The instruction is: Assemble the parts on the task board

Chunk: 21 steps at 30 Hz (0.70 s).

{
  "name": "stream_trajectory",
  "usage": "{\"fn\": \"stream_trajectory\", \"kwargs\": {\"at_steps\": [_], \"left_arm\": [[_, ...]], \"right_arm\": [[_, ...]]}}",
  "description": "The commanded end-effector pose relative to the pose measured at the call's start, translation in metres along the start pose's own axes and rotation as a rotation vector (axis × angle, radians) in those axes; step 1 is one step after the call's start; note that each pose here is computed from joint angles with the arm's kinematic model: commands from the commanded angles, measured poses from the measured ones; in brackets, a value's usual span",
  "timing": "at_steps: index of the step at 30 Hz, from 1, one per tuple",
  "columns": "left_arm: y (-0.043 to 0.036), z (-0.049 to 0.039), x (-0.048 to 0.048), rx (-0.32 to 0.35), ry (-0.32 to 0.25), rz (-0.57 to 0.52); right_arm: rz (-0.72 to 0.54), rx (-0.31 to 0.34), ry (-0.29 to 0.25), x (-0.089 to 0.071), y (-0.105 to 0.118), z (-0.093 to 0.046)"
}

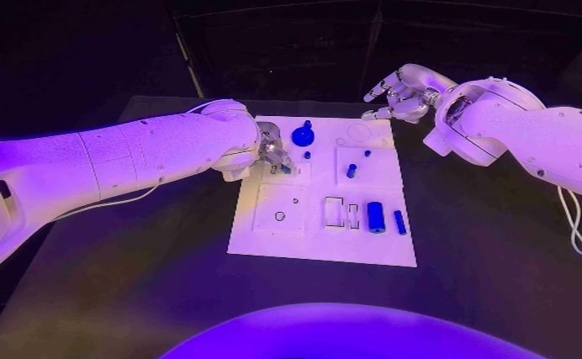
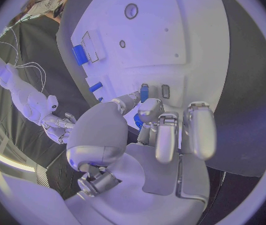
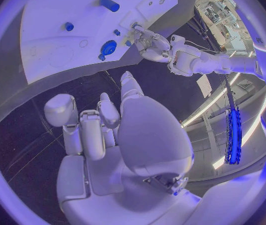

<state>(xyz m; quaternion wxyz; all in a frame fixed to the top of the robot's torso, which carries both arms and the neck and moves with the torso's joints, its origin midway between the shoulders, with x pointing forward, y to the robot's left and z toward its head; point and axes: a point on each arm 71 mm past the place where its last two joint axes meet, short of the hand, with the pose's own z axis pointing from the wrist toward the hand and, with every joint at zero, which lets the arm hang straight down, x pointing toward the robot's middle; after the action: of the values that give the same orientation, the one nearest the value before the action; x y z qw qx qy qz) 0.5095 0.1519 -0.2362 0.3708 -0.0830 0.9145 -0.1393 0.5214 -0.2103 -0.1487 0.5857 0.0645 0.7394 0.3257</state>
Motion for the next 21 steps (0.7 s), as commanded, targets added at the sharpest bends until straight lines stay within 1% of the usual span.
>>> {"fn": "stream_trajectory", "kwargs": {"at_steps": [1, 21], "left_arm": [[0.001, 0.0003, 0.0021, -0.009, 0.015, 0.017], [-0.0007, 0.0006, 0.0046, -0.008, 0.046, 0.033]], "right_arm": [[0.001, -0.007, 0.003, -0.0004, 0.0016, 0.0006], [0.0, -0.006, 0.007, 0.0001, 0.0018, 0.0014]]}}
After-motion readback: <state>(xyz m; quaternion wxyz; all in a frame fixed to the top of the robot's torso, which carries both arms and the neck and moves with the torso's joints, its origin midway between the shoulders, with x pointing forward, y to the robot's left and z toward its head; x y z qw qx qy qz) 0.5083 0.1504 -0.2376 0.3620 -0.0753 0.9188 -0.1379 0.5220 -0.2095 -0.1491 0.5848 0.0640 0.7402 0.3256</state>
